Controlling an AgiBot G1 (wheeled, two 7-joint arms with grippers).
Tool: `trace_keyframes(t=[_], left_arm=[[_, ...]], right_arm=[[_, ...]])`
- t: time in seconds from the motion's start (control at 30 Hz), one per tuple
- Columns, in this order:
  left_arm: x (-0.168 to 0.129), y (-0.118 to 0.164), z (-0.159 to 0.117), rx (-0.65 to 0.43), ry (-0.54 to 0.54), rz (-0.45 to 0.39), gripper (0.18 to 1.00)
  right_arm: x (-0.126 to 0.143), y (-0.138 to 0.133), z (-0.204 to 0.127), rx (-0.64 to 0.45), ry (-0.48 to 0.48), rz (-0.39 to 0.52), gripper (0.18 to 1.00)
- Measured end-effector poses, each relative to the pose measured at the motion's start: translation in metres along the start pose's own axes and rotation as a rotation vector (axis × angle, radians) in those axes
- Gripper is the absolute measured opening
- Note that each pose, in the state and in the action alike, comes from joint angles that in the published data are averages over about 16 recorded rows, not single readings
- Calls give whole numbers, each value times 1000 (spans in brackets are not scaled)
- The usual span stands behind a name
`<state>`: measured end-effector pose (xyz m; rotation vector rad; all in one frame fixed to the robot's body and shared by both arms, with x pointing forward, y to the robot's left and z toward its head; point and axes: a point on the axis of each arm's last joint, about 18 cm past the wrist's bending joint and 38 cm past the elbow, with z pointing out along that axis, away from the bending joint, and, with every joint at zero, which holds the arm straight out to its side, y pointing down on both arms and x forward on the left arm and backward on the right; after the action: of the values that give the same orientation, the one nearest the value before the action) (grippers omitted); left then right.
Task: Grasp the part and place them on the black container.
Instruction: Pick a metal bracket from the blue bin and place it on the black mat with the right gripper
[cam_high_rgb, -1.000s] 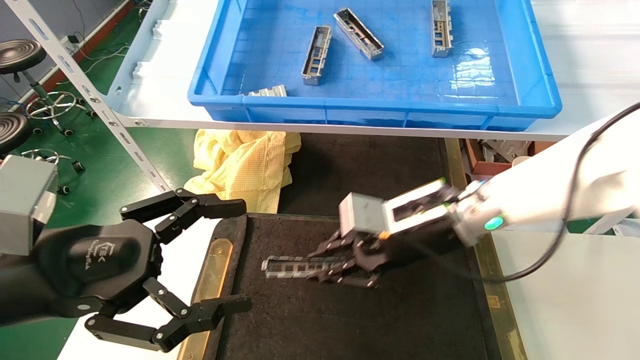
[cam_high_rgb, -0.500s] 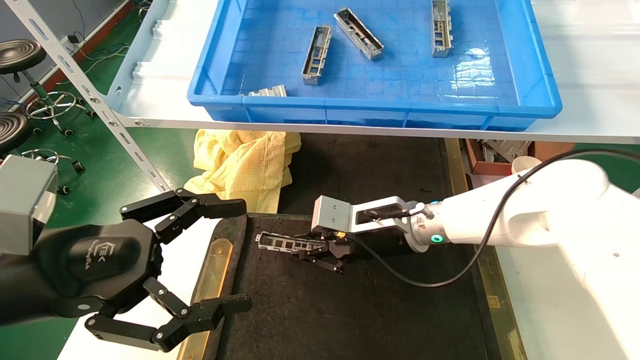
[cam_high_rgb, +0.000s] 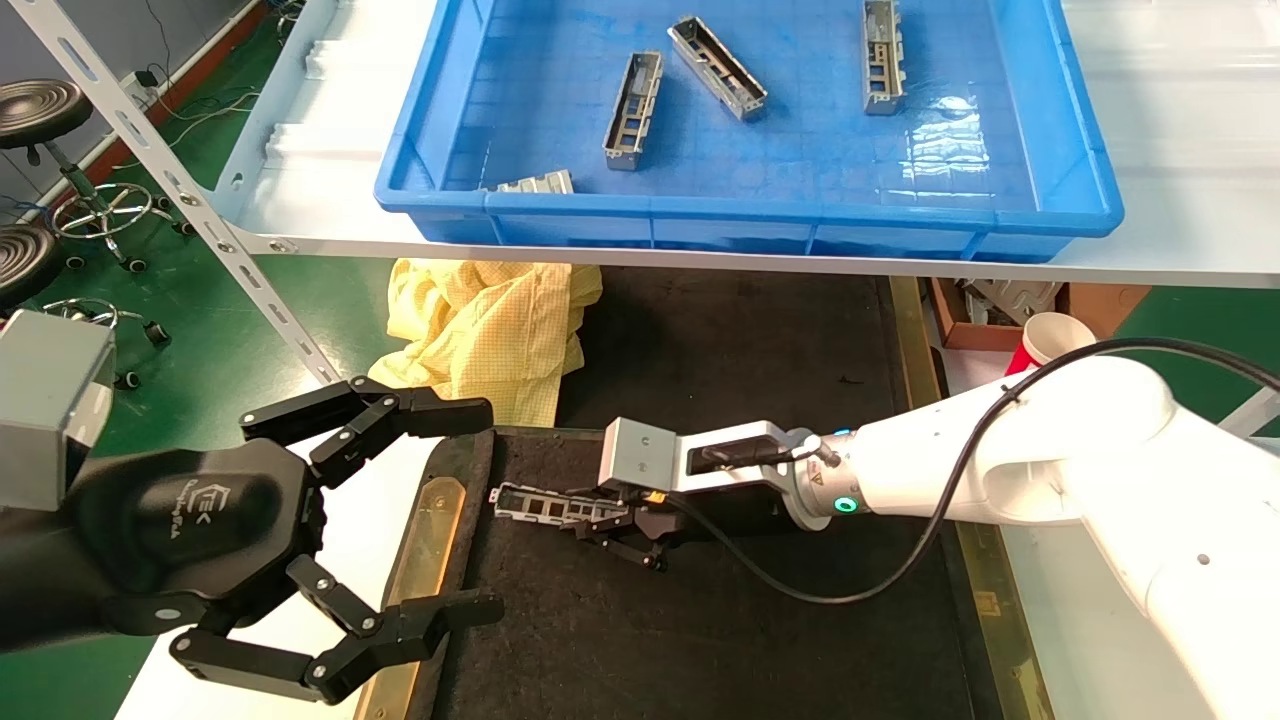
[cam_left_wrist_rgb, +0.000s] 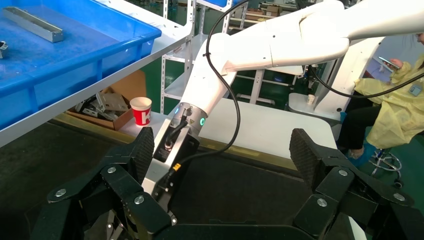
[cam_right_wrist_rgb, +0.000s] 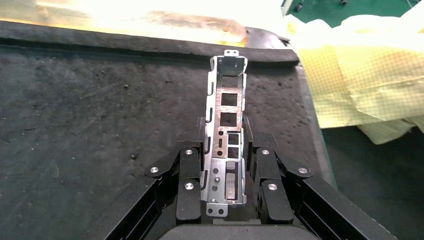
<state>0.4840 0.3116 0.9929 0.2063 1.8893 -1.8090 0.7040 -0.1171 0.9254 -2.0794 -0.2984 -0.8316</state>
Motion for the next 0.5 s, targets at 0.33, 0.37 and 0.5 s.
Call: trace_keyframes(t=[0.33,0.37,0.5], left_arm=[[0,0,0,0,0,0,1001],[0,0,0,0,0,0,1001],[0,0,0,0,0,0,1001]], right_arm=[[-9,-3,14,1,-8,-16,331],[-9,-4,15,0,-9,-17,331],[-12,-5,19,-3,-13,-23,331]])
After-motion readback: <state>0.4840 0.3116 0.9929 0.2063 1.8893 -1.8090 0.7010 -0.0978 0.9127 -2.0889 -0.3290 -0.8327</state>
